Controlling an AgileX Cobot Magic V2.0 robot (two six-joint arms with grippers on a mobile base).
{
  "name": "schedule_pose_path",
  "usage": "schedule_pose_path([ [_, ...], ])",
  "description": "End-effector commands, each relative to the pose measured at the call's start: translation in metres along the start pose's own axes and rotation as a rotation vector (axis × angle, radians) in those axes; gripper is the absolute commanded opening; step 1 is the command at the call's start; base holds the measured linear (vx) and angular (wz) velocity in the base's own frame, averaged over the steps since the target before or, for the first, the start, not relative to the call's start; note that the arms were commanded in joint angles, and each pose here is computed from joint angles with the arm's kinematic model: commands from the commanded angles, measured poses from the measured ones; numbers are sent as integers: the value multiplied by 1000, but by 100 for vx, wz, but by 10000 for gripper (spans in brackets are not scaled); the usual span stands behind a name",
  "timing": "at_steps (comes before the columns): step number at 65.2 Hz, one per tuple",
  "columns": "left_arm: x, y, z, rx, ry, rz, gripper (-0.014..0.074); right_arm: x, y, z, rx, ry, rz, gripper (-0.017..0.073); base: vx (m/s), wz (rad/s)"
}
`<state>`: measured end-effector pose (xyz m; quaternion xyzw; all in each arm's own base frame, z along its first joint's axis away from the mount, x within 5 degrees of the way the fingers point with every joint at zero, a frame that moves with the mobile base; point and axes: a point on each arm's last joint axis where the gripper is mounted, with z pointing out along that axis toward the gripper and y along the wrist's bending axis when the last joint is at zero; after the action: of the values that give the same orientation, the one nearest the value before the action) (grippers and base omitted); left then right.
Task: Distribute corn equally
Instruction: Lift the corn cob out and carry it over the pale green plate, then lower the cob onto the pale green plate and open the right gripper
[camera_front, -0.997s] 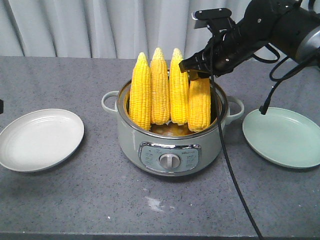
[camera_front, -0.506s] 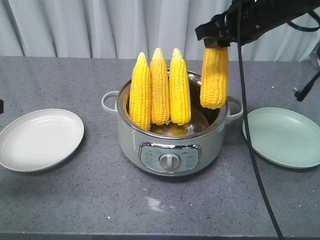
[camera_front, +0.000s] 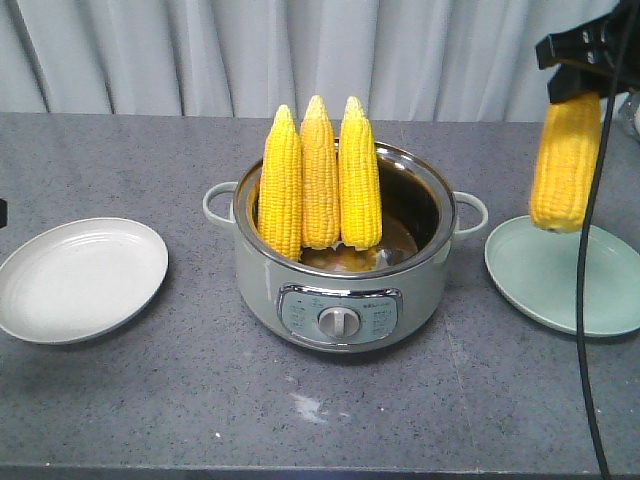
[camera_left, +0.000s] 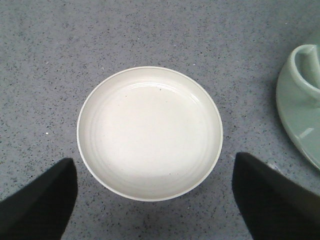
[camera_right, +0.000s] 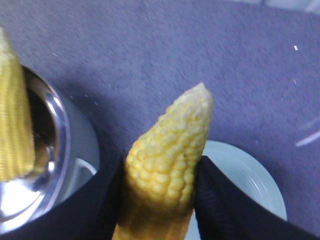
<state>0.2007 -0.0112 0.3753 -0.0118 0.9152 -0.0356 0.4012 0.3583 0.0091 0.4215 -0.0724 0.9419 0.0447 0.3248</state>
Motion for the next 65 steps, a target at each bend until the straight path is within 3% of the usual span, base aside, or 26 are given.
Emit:
schedule_pose_path([
  [1, -13, -1, -11, 13, -103, -19, 593, 1, -23, -7, 39, 9, 43, 25, 0, 0],
  [13, -13, -1, -11, 13, -102, -19, 593, 11, -56, 31, 56, 140, 121, 25, 0, 0],
  [24, -13, -1, -11, 13, -102, -19, 593, 16, -71, 65, 79, 225, 130, 25, 0, 0],
  [43, -13, -1, -11, 13, -102, -19, 593, 24, -78, 105, 61, 310, 154, 29, 0, 0],
  [65, -13, -1, -11, 13, -104, -20, 593, 29, -80, 121, 50, 344, 164, 84, 0, 0],
])
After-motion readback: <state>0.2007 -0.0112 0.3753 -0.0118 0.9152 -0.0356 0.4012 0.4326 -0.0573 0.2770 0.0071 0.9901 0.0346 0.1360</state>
